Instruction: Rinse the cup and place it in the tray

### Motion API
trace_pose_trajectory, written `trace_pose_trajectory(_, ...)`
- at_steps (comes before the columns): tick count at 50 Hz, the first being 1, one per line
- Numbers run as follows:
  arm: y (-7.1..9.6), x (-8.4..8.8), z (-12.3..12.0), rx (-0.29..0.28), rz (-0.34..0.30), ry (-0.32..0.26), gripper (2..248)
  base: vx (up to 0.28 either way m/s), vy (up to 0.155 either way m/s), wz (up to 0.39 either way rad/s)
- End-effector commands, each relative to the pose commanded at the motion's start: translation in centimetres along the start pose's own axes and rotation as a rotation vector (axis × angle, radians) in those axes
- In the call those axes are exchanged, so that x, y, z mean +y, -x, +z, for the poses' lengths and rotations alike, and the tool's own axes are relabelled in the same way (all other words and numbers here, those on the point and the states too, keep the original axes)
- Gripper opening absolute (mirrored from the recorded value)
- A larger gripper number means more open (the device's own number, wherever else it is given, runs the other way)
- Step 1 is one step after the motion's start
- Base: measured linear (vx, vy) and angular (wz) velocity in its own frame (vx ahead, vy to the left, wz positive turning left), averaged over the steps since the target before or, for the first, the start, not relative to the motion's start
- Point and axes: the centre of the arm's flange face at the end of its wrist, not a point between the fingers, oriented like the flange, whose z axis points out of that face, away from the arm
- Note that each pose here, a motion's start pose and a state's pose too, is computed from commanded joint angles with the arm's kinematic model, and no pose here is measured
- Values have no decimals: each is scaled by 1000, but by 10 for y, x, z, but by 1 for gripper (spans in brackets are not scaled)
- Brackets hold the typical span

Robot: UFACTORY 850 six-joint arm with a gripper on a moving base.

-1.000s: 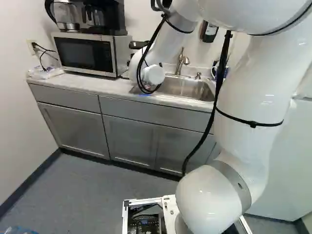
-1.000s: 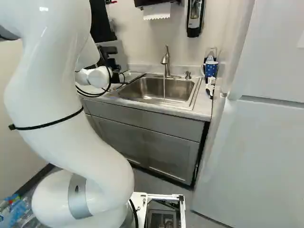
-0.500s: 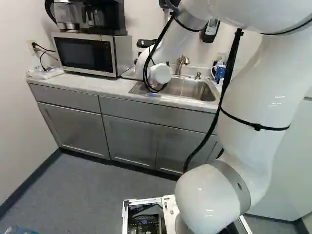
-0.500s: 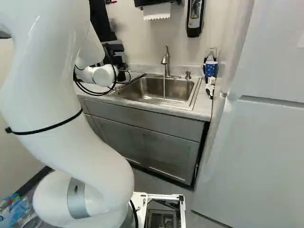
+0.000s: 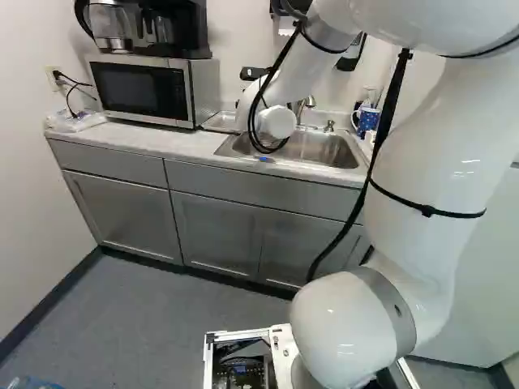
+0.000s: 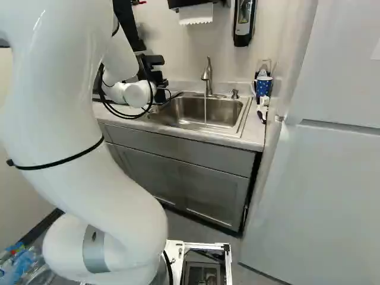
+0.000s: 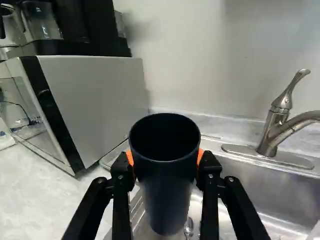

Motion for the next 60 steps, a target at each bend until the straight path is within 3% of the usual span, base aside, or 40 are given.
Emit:
trace_pose_trajectory(14,3,21,1,-7,3,40,125,0,0,0)
trace_pose_trajectory(60,50,83,-1,-99,13,155,125,0,0,0)
